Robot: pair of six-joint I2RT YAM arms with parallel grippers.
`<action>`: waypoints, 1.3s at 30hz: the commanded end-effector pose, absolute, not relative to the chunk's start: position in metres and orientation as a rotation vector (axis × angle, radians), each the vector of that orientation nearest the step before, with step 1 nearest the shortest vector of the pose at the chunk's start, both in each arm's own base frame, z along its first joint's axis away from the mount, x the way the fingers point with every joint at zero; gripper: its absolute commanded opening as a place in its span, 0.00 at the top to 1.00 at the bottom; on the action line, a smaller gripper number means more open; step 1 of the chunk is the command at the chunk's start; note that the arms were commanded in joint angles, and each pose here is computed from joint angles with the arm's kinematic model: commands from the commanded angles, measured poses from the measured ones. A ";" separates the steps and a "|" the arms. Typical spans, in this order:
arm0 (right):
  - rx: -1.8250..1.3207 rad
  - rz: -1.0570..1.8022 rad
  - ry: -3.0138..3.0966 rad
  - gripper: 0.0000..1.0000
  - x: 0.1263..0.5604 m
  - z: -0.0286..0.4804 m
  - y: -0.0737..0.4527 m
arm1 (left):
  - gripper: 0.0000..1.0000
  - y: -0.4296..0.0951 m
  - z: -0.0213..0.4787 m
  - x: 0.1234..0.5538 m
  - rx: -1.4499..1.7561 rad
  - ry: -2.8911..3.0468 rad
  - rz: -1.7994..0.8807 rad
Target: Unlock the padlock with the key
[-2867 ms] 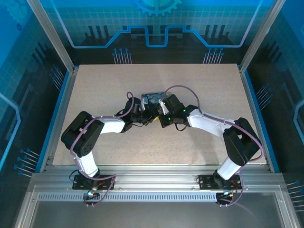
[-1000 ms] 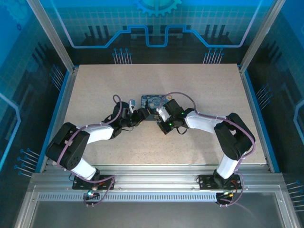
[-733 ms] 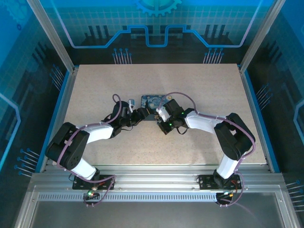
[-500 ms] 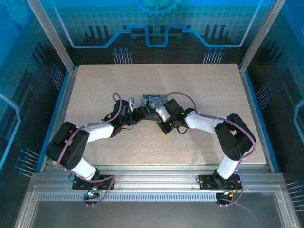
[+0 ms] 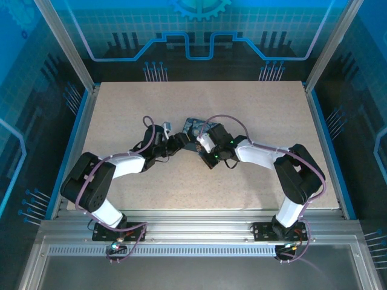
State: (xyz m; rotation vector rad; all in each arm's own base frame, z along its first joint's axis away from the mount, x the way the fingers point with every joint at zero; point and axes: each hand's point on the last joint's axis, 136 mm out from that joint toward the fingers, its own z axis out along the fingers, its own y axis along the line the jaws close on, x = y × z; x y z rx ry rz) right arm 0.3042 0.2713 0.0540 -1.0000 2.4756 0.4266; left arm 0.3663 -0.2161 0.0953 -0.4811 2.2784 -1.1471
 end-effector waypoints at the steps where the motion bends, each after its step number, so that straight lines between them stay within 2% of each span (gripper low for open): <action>1: -1.055 0.390 2.454 1.00 0.305 0.057 0.274 | 0.43 -0.212 0.101 0.356 -0.467 2.264 -1.170; 17: -1.148 0.355 2.437 1.00 0.296 0.052 0.279 | 0.42 -0.205 0.093 0.314 -0.464 2.350 -1.199; 39: -1.268 0.218 2.404 1.00 0.295 0.048 0.275 | 0.37 -0.206 0.088 0.303 -0.444 2.406 -1.198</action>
